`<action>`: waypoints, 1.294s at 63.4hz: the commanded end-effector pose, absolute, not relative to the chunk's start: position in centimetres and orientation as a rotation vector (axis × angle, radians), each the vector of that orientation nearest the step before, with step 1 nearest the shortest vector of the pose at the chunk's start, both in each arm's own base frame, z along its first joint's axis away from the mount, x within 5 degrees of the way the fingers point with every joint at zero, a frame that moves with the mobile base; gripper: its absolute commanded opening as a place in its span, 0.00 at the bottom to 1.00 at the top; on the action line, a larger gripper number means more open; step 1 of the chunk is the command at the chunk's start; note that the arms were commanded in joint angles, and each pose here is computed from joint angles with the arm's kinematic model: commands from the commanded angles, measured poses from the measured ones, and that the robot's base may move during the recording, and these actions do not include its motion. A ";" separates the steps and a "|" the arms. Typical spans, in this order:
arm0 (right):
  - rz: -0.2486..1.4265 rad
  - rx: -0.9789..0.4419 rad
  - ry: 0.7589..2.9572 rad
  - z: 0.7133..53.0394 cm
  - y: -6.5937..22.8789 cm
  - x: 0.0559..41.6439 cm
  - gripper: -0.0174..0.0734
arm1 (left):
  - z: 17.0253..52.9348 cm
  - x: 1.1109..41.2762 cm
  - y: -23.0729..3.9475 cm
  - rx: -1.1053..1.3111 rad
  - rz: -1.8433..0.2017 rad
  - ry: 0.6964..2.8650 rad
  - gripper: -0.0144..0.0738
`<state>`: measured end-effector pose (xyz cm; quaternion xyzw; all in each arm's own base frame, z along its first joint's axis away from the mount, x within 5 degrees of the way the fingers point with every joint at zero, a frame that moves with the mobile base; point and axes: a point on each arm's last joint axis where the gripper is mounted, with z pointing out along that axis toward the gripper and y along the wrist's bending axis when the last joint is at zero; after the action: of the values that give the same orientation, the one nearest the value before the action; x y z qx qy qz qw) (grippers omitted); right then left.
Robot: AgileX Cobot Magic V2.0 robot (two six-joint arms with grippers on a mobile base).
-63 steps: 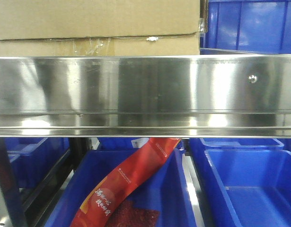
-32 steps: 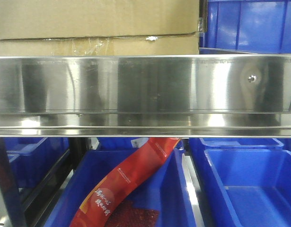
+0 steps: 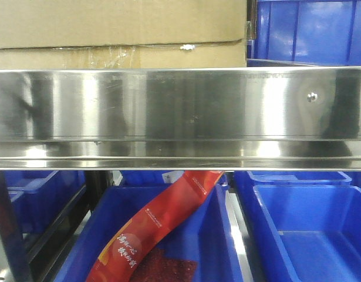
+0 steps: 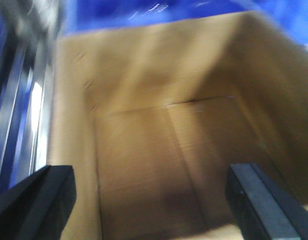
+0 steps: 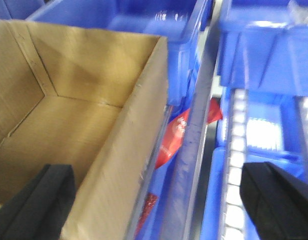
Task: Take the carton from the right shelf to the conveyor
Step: 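Clamp the carton's side walls with both grippers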
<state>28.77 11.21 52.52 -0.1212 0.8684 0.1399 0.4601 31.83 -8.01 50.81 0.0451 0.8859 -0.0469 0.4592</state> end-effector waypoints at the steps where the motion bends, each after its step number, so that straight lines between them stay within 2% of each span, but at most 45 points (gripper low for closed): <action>1: 0.346 -0.316 2.119 52.6 12.3 29.9 0.81 | 50.4 32.7 -7.0 0.055 -0.133 2.205 0.74; 16: 0.365 -0.325 2.203 49.4 14.9 33.6 0.81 | 48.2 35.2 -6.2 0.027 -0.083 2.266 0.74; 48: 0.338 -0.336 2.342 44.0 16.8 37.9 0.79 | 44.1 39.0 -6.4 0.031 0.015 2.367 0.74; 53: 0.336 -0.337 2.349 43.7 16.8 38.1 0.71 | 43.6 39.4 -6.4 0.032 0.020 2.378 0.69; 57: 0.335 -0.338 2.353 43.6 16.9 38.2 0.55 | 43.3 39.6 -6.5 0.033 0.021 2.385 0.58; 60: 0.335 -0.338 2.355 43.5 16.9 38.3 0.42 | 43.2 39.7 -6.5 0.033 0.022 2.389 0.47; 64: 0.335 -0.338 2.355 43.5 16.9 38.3 0.19 | 43.1 39.8 -6.5 0.034 0.026 2.391 0.23; 67: 0.335 -0.338 2.355 43.5 16.9 38.3 0.08 | 43.1 39.8 -6.5 0.034 0.030 2.391 0.12; 72: 0.332 -0.338 2.354 43.5 16.9 38.3 0.13 | 43.1 39.7 -6.4 0.033 0.029 2.389 0.18; 82: 0.332 -0.336 2.343 44.0 16.7 38.0 0.12 | 44.0 39.1 -6.3 0.031 0.024 2.366 0.18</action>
<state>38.40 16.97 42.97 -0.1258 0.9196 0.1286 0.3492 39.69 -6.60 42.96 0.0125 0.9321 0.0125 0.3618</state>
